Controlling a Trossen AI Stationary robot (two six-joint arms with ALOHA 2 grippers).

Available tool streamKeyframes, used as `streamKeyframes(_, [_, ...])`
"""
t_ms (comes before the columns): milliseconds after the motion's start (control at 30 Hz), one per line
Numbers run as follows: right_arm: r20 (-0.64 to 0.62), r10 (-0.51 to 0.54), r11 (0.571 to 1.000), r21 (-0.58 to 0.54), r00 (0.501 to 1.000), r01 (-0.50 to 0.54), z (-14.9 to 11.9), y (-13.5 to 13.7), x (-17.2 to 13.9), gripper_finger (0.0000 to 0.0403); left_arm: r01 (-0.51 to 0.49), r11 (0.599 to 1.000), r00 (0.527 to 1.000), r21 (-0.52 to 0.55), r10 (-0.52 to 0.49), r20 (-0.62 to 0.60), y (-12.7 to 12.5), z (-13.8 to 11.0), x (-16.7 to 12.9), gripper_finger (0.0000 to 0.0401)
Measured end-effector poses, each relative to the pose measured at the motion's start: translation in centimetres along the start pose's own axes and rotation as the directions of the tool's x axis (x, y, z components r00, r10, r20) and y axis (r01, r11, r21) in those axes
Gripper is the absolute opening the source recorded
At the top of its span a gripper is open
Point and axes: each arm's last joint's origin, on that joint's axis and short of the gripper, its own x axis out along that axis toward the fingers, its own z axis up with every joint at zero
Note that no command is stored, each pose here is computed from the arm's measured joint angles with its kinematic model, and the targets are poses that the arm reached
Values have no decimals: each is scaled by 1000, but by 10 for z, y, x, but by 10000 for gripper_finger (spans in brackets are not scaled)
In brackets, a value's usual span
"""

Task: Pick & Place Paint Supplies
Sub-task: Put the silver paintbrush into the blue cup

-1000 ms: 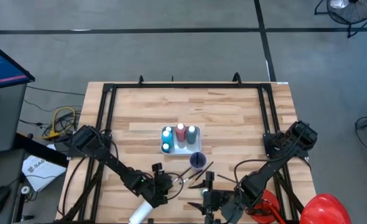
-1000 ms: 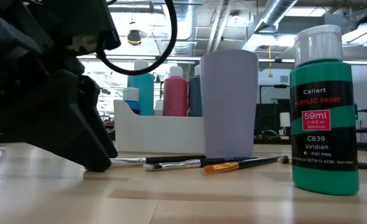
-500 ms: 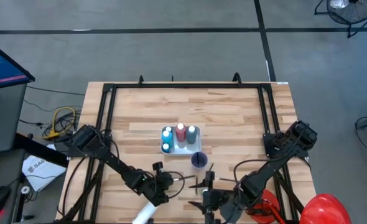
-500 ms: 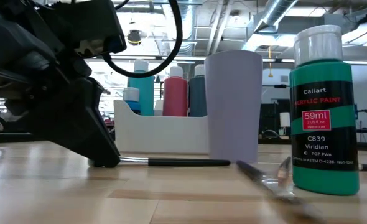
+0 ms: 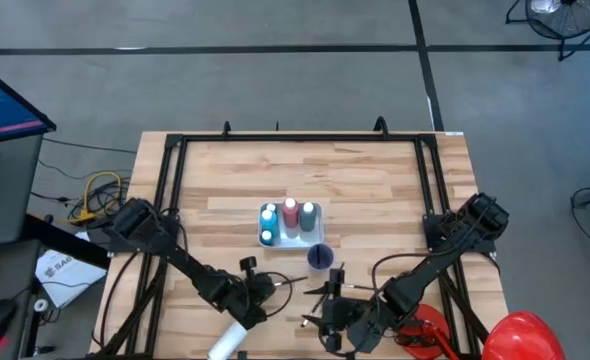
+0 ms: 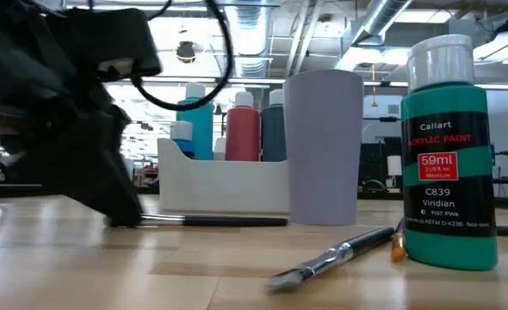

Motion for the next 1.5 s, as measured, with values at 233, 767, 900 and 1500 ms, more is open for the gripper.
streamKeyframes(233, [-86,58,997,63,995,-53,-3,-11,11,244,108,993,992,40,-110,55,-7,6,-48,3])
streamKeyframes(767, [-238,248,965,150,939,-217,-24,-21,57,244,159,983,965,89,-174,198,-17,14,-70,3])
streamKeyframes(900, [-236,267,958,174,934,-230,-25,-24,65,244,183,978,954,103,-202,221,-19,18,-71,3])
streamKeyframes(1500, [-291,312,944,203,904,-260,-31,-21,64,125,189,976,948,109,-210,239,-21,20,-72,3])
